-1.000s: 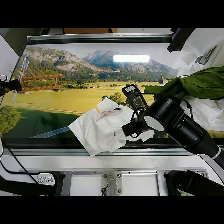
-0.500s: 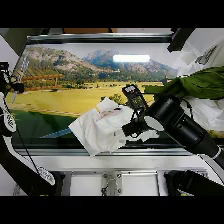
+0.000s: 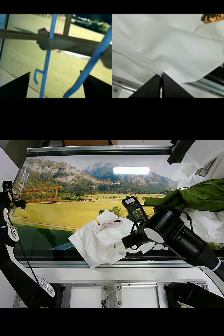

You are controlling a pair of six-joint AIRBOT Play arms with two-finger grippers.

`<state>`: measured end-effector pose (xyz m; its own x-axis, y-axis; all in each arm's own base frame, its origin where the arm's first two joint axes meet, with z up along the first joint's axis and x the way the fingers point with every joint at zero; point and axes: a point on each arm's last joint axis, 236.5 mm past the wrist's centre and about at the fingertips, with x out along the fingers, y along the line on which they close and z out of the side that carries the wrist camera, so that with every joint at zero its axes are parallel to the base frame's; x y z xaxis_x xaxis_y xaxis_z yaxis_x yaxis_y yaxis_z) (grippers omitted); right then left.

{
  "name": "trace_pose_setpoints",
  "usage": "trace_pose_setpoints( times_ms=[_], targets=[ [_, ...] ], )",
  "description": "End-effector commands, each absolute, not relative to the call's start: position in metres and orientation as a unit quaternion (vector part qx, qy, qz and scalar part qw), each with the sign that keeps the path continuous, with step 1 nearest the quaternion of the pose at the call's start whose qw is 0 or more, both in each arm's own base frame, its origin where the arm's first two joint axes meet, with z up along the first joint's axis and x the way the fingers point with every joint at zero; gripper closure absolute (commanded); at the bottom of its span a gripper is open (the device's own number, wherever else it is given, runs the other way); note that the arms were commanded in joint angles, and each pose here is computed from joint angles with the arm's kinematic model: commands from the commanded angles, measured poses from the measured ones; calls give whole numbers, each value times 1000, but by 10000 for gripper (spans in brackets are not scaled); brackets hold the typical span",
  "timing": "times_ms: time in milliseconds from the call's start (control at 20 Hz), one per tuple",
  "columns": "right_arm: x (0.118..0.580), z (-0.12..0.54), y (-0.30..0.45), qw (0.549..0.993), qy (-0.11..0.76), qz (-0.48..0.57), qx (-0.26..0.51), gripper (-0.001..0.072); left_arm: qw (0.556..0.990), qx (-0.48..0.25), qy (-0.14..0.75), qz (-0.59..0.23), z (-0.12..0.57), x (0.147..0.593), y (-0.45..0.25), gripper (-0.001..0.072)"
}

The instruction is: Fold the clothes and pants, and hang the long-sleeved shirts on hangers.

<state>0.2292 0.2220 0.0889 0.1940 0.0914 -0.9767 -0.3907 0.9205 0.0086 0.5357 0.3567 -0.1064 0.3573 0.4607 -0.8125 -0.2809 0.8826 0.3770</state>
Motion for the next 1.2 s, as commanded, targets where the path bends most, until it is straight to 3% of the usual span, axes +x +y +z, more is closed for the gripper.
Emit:
trace_pose_setpoints(
  times_ms=[0, 50, 100, 800, 850, 900, 950, 1150],
  targets=[
    [229, 89, 222, 763, 615, 158, -122, 695, 820, 89, 519, 222, -117, 537, 358, 3],
    [229, 89, 222, 763, 615, 158, -122, 695, 820, 90, 519, 222, -117, 537, 358, 72],
    [229, 89, 222, 763, 615, 158, -122, 695, 821, 90, 518, 222, -117, 538, 358, 97],
    [229, 89, 222, 763, 615, 158, -122, 695, 832, 77, 498, 233, -112, 544, 362, 100],
    [229, 89, 222, 763, 615, 158, -122, 695, 832, 76, 498, 233, -112, 544, 362, 123],
    [229, 89, 222, 763, 615, 158, -122, 695, 831, 76, 499, 233, -113, 543, 362, 363],
    [229, 89, 222, 763, 615, 158, -122, 695, 831, 76, 500, 233, -113, 543, 362, 462],
    [229, 89, 222, 763, 615, 158, -122, 695, 832, 70, 498, 236, -113, 543, 362, 465]
  ],
)
